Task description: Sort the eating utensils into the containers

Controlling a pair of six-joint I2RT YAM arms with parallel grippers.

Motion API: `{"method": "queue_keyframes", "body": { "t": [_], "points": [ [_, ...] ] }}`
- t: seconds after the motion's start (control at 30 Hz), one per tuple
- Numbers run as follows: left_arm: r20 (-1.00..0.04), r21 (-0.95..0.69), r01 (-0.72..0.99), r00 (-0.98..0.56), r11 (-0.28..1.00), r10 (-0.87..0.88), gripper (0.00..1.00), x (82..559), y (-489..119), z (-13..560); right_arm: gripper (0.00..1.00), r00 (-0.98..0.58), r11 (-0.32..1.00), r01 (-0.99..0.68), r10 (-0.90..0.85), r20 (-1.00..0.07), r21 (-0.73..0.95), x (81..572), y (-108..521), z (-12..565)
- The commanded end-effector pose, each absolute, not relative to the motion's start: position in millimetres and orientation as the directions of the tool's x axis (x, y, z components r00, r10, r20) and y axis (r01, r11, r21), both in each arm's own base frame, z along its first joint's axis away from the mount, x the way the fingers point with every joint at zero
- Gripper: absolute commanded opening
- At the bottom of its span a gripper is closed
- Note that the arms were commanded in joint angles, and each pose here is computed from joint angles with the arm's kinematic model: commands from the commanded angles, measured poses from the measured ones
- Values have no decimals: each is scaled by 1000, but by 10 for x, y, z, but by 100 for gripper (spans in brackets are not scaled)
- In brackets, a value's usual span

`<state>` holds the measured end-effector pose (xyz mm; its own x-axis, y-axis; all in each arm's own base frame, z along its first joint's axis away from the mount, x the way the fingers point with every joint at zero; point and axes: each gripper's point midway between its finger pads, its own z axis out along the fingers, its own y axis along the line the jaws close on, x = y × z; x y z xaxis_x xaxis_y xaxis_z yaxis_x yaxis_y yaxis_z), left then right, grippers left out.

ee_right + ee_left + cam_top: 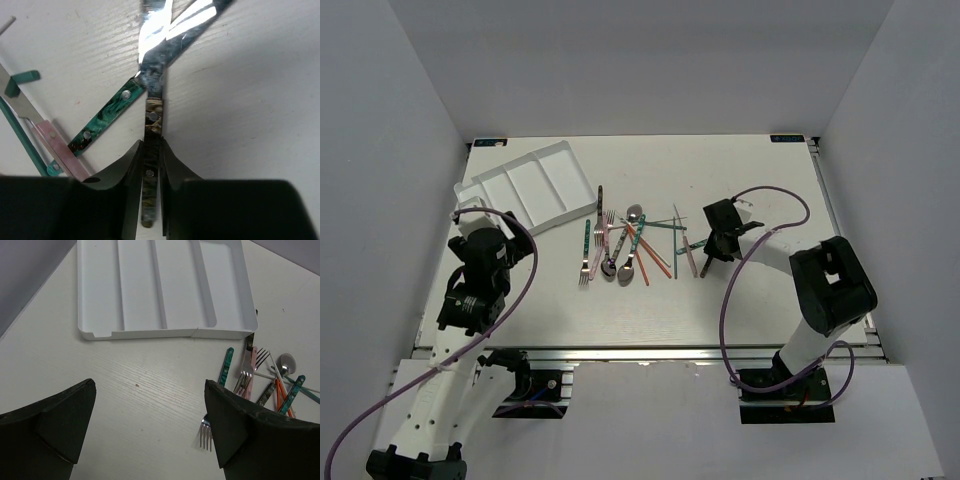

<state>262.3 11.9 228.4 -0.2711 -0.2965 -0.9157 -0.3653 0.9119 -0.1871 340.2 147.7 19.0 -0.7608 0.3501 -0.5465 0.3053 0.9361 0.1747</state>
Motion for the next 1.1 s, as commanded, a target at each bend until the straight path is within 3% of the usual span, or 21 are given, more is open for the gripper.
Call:
{"method": "queue_keyframes", "body": {
  "t": [0.0,0.2,0.37,0.47,0.57,0.63,0.8,1.07],
  "points": [
    [-918,-191,-343,-270,920,-291,98,2642,75,2294,13,-728,912,360,407,-552,198,3377,1441,218],
    [-912,-197,-308,-290,931,-289,98,2666,3,2277,3,-659,909,328,415,-628,257,3395,1391,615],
    [-871,-305,-121,-367,945,-328,98,2803,-448,2206,0,-646,951,210,310,-697,229,3415,1422,1006],
    [-826,-370,-15,-452,929,-336,98,2866,-745,2059,0,-663,953,-60,184,-725,297,3348,1833,1167],
    [-783,-471,87,-499,878,-371,98,2900,-1044,2108,0,-642,821,-408,53,-765,399,3139,2456,1462],
    [-737,-571,194,-549,798,-395,98,2845,-1335,2203,0,-579,733,-553,4,-815,396,2913,2788,1730],
    [-642,-756,336,-547,561,-537,98,2830,-1766,2615,0,-559,628,-606,100,-823,488,2498,3248,2191],
    [-616,-779,336,-569,529,-546,90,2888,-1871,2502,0,-579,520,-684,40,-814,512,2097,3808,2437]
  ]
}}
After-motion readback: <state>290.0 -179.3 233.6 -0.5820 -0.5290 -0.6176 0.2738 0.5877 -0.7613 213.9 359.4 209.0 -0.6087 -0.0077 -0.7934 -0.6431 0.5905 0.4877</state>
